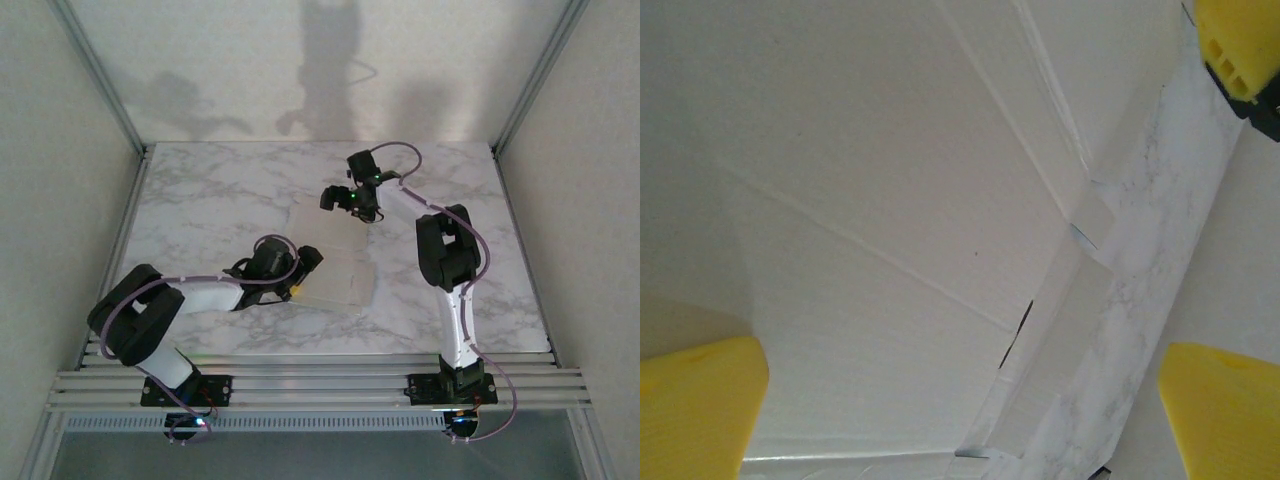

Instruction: Fold the paper box

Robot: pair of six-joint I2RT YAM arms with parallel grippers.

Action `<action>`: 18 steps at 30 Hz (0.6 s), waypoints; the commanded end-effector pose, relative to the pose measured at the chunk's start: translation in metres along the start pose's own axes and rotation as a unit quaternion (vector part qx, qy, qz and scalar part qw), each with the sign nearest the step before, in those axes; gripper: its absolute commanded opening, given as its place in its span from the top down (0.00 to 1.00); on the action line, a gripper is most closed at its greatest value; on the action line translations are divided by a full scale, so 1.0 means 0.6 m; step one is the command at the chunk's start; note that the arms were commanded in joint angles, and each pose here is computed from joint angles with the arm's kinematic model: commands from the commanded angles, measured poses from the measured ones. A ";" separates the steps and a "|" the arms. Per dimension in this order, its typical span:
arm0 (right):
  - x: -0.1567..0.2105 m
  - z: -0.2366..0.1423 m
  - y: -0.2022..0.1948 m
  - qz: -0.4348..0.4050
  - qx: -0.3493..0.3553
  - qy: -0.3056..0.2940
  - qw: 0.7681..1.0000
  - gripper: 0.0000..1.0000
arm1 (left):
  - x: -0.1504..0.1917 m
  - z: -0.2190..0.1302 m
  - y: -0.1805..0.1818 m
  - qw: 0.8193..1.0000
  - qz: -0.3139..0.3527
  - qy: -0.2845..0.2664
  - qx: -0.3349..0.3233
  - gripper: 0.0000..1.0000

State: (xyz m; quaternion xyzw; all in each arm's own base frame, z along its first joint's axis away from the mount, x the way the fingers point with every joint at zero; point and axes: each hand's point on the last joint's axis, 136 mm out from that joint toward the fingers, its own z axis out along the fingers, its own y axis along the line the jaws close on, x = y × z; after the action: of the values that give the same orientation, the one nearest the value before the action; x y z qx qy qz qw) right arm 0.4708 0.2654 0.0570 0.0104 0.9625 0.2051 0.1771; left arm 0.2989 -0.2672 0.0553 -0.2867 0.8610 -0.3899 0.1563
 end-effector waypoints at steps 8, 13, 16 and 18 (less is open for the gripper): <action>0.042 0.004 -0.057 -0.010 0.091 0.041 0.995 0.01 | -0.009 0.014 0.020 0.996 0.045 -0.007 -0.077 0.00; 0.071 -0.017 -0.087 -0.004 0.111 0.039 0.993 0.01 | -0.034 0.009 0.029 0.991 0.074 -0.023 -0.111 0.00; 0.100 -0.027 -0.096 0.012 0.103 0.037 0.994 0.01 | -0.049 0.010 0.035 0.990 0.077 -0.026 -0.116 0.00; 0.118 -0.036 -0.102 0.028 0.096 0.029 0.995 0.01 | -0.064 0.011 0.042 0.989 0.078 -0.033 -0.123 0.00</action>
State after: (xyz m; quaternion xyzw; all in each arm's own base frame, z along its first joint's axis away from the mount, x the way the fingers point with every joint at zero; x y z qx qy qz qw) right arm 0.4201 0.2194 0.0324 0.0235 0.9803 0.1241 0.1516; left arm 0.3183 -0.2528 0.0464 -0.2511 0.9030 -0.3028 0.1728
